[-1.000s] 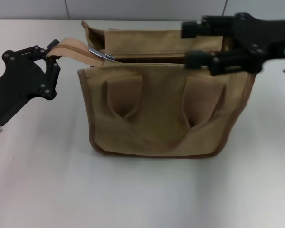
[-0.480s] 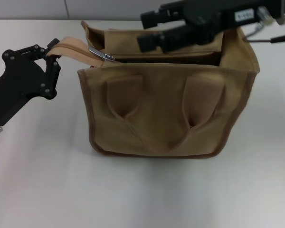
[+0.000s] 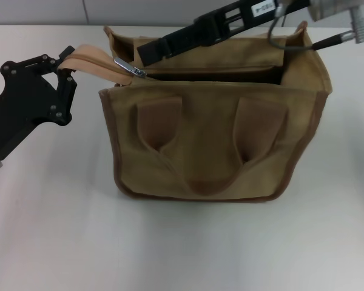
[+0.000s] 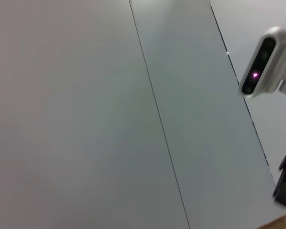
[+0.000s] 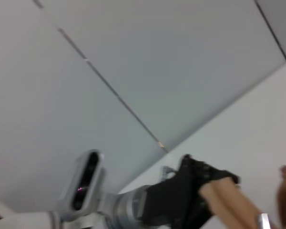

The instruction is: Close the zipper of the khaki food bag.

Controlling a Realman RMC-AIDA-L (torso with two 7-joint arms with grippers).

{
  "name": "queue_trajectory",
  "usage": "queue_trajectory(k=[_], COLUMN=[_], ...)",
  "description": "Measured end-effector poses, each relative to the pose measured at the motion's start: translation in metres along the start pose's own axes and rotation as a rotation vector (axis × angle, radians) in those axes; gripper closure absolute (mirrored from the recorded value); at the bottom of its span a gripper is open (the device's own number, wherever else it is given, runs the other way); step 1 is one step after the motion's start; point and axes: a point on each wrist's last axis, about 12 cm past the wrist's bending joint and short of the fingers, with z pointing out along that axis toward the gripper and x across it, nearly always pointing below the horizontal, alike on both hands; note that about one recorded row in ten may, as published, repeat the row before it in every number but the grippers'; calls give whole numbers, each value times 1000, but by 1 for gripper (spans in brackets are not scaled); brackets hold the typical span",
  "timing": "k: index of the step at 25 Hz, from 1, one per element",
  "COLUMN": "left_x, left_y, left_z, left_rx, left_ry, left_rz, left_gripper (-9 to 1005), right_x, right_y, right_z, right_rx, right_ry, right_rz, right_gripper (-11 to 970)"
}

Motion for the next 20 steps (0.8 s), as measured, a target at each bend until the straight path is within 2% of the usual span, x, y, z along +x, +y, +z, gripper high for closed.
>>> queue_trajectory(k=[3, 11, 20], left_x=[0, -1, -2], left_y=[0, 0, 0], left_z=[0, 1, 0], left_rx=[0, 6, 8], left_ry=[0, -12, -18], left_rz=[0, 0, 4], left_gripper=[968, 968, 968], right_x=[0, 4, 2], right_y=[-6, -11, -12], right_z=[11, 34, 30], right_rx=[33, 40, 47], right_ry=[14, 42, 21], right_rz=[38, 82, 97], right_gripper=[169, 169, 169])
